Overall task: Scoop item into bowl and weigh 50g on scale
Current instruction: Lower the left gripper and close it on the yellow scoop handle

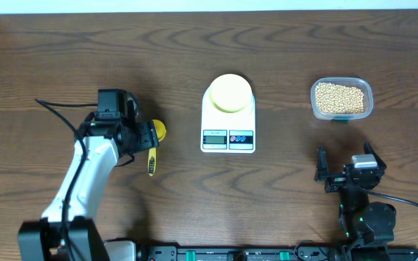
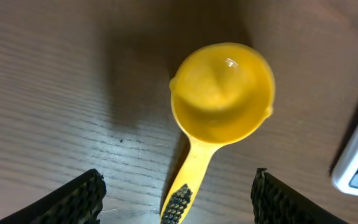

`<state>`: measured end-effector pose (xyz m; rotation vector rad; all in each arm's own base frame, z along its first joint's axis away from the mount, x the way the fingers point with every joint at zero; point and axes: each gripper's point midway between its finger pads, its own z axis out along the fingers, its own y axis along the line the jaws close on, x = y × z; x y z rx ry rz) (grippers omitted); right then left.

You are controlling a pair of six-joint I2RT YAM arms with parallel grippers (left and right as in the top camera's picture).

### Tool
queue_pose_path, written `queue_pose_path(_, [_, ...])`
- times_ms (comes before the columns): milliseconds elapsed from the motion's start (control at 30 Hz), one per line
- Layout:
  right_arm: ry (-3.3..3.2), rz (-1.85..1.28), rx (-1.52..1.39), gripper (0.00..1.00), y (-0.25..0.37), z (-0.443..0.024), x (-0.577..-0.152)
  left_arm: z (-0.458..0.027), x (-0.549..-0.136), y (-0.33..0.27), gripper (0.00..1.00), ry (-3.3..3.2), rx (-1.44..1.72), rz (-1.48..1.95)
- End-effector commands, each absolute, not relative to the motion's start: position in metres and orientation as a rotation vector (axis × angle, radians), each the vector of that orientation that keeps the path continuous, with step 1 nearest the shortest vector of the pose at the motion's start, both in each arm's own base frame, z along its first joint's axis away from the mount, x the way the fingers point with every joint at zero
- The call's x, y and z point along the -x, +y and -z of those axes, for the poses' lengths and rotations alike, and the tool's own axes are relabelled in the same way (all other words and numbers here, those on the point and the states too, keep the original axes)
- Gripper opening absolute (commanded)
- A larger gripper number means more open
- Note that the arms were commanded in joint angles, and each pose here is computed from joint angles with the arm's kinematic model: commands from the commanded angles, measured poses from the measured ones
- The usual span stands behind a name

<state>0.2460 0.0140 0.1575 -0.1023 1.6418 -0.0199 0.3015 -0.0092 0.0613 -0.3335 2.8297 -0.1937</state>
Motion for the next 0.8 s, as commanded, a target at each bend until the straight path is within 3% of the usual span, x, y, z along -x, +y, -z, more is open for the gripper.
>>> queue_pose_path(0, [1.642,0.022,0.117,0.99,0.016,-0.157,-0.246,-0.056,-0.302,-0.025,0.77,2.869,0.186,0.376])
queue_pose_path(767, [1.642,0.022,0.117,0.99,0.016,-0.156,-0.246,-0.017,-0.289,-0.024,0.77,2.975,0.104,0.371])
